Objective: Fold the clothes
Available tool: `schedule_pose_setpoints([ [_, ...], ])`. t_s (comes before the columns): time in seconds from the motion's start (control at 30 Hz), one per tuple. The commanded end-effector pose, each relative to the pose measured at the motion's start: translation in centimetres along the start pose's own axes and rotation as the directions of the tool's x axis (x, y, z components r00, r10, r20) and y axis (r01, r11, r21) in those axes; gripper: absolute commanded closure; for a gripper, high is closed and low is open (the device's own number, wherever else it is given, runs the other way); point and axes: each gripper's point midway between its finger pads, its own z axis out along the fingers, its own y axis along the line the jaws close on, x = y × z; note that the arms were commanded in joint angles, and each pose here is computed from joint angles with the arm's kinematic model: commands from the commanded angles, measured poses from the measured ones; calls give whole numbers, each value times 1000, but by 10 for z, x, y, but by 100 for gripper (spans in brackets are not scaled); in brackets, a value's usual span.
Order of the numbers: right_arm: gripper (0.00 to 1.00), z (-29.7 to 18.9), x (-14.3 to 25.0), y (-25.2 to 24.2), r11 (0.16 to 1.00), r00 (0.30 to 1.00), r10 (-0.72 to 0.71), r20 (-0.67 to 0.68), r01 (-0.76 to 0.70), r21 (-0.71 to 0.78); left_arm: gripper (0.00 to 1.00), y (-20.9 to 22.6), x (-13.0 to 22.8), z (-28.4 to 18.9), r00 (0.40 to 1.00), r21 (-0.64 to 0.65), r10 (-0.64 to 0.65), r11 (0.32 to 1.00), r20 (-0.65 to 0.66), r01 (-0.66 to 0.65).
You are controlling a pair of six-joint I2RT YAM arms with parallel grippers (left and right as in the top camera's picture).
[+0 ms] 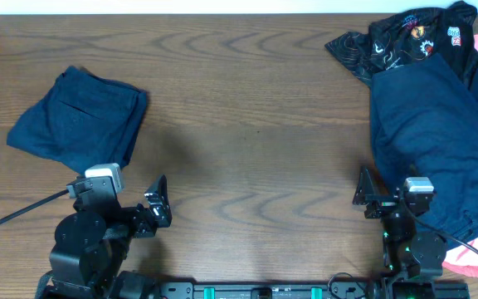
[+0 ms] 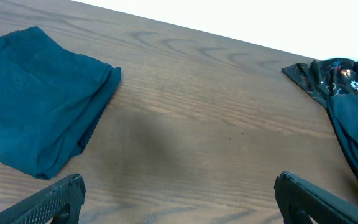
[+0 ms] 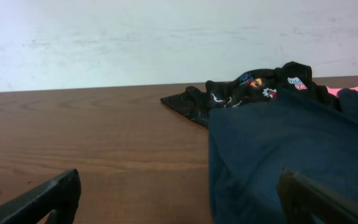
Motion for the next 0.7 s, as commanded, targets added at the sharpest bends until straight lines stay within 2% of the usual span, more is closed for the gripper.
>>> schedule_pose_setpoints([
  [0.0,1,0,1,3,1000,1000,-18,-2,18,-12,2,6,7,1,999,-28,36,999,-20,-37],
  [0.13,1,0,1,3,1000,1000,-18,-2,18,-12,2,33,26,3,996,-145,26,989,-90,-39],
  [0.27,1,0,1,3,1000,1000,-18,-2,18,-12,2,52,45,17,994,-191,56,979,-90,-72],
  [0.47,1,0,1,3,1000,1000,-18,-2,18,-12,2,75,76,51,997,-210,58,976,41,-48],
  [0.67,1,0,1,3,1000,1000,-18,-2,18,-12,2,78,81,79,975,-150,74,988,210,-42],
])
